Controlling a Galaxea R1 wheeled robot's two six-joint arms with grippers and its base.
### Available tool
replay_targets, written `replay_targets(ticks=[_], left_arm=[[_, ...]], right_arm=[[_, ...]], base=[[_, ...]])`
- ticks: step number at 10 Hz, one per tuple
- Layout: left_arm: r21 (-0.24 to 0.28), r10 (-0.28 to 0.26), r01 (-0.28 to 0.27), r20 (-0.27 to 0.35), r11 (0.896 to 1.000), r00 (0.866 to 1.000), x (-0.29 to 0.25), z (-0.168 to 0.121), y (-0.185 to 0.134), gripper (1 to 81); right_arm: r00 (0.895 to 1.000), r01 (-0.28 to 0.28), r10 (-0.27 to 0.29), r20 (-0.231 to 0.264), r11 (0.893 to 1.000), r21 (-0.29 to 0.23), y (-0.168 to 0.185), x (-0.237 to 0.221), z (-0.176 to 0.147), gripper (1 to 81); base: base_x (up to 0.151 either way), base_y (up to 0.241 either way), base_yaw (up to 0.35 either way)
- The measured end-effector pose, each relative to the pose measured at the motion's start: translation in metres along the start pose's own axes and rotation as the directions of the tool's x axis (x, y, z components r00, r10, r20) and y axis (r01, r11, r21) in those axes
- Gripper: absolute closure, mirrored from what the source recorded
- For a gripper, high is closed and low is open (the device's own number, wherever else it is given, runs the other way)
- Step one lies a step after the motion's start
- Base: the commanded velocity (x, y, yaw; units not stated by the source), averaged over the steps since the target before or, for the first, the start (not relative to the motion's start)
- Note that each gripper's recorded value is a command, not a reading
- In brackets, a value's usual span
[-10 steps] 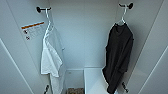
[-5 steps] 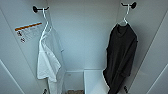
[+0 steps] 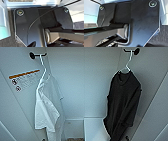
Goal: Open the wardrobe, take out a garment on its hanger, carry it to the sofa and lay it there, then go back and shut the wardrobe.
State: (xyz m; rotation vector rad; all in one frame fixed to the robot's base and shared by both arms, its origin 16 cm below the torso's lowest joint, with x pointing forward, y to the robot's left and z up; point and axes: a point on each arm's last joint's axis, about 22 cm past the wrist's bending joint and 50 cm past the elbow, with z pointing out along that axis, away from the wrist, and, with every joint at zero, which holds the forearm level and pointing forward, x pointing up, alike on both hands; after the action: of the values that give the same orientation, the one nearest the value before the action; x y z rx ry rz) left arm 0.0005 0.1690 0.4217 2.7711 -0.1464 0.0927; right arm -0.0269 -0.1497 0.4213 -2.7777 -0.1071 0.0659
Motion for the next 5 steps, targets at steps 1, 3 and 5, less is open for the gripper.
replay_targets(ticks=[1, 3, 5], left_arm=[[0.0, -0.001, 0.001, 0.004, 1.0, 1.0, -0.003, 0.0, 0.0, 1.0], [0.0, -0.001, 0.001, 0.006, 1.0, 1.0, -0.004, 0.0, 0.0, 1.0], [-0.007, 0.033, -0.033, 0.016, 0.999, 0.999, 0.004, 0.002, 0.001, 1.0]], right_arm=[[1.0, 0.0, 0.0, 0.005, 1.0, 0.001, 0.0, -0.004, 0.0, 1.0], [1.0, 0.005, -0.005, 0.012, 1.0, 0.001, 0.0, -0.009, 0.0, 1.0], [1.0, -0.025, 0.025, -0.009, 1.0, -0.003, 0.001, -0.009, -0.001, 1.0]], base=[[0.0, 0.0, 0.0], [0.0, 0.0, 0.0], [0.0, 0.0, 0.0]])
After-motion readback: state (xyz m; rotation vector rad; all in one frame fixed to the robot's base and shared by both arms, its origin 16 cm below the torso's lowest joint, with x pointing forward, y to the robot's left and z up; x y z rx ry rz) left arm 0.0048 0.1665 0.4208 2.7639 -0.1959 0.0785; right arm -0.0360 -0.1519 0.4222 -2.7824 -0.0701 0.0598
